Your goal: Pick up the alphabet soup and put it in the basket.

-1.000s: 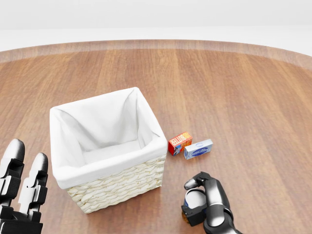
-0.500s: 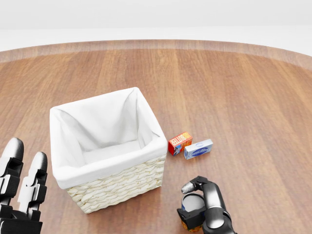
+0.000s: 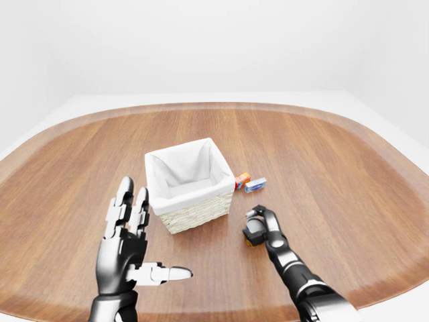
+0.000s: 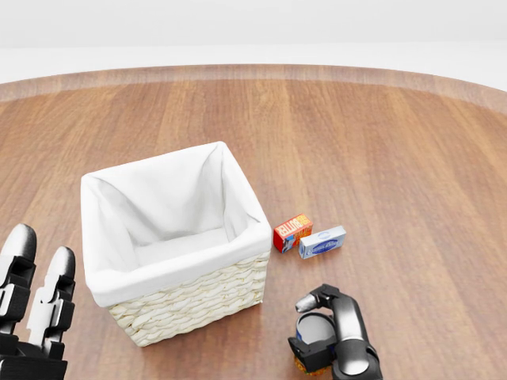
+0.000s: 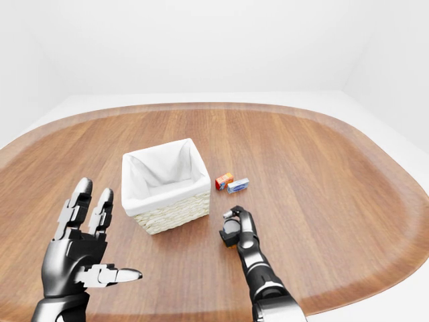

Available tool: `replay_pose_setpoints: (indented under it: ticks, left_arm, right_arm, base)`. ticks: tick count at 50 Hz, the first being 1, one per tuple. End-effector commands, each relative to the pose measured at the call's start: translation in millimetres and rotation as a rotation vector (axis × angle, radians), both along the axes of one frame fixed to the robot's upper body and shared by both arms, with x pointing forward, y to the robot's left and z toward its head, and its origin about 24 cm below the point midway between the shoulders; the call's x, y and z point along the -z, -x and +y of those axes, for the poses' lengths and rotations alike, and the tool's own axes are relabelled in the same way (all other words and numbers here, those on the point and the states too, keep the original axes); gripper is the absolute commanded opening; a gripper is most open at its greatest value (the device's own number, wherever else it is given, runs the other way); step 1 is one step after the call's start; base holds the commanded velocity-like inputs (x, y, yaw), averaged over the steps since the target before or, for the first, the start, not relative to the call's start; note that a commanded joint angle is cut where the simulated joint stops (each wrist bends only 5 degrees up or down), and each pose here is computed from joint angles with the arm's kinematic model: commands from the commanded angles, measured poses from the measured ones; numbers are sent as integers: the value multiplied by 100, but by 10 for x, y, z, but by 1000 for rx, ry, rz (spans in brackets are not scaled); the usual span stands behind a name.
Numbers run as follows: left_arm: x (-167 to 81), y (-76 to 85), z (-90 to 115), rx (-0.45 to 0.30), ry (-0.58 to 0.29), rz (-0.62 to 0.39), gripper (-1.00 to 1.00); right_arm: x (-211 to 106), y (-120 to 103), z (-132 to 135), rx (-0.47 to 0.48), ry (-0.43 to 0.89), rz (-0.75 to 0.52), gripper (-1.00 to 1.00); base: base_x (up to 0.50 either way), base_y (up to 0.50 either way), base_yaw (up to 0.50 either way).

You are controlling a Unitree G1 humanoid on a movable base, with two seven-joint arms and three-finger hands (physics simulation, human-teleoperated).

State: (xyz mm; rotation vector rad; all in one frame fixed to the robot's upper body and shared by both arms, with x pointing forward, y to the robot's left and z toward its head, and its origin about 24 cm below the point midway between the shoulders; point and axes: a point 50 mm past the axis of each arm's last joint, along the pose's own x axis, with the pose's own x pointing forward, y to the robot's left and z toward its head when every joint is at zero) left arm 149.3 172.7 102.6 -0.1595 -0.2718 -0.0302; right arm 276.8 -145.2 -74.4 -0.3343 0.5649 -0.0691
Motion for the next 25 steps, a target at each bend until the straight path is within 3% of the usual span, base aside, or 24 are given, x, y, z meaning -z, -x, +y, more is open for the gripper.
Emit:
replay_pose_setpoints:
  ticks: [1,25]
  left_arm:
    - [-1,7,3,0,1,0,100]
    - [9,5,-5,3,0,6,100]
  right_arm:
    - [-83,-39,-8,7,-23,-56,-100]
    - [-394,-96,-36,4,-85,-243,-100]
  base:
    - [0,0,0]
    - [0,0,0]
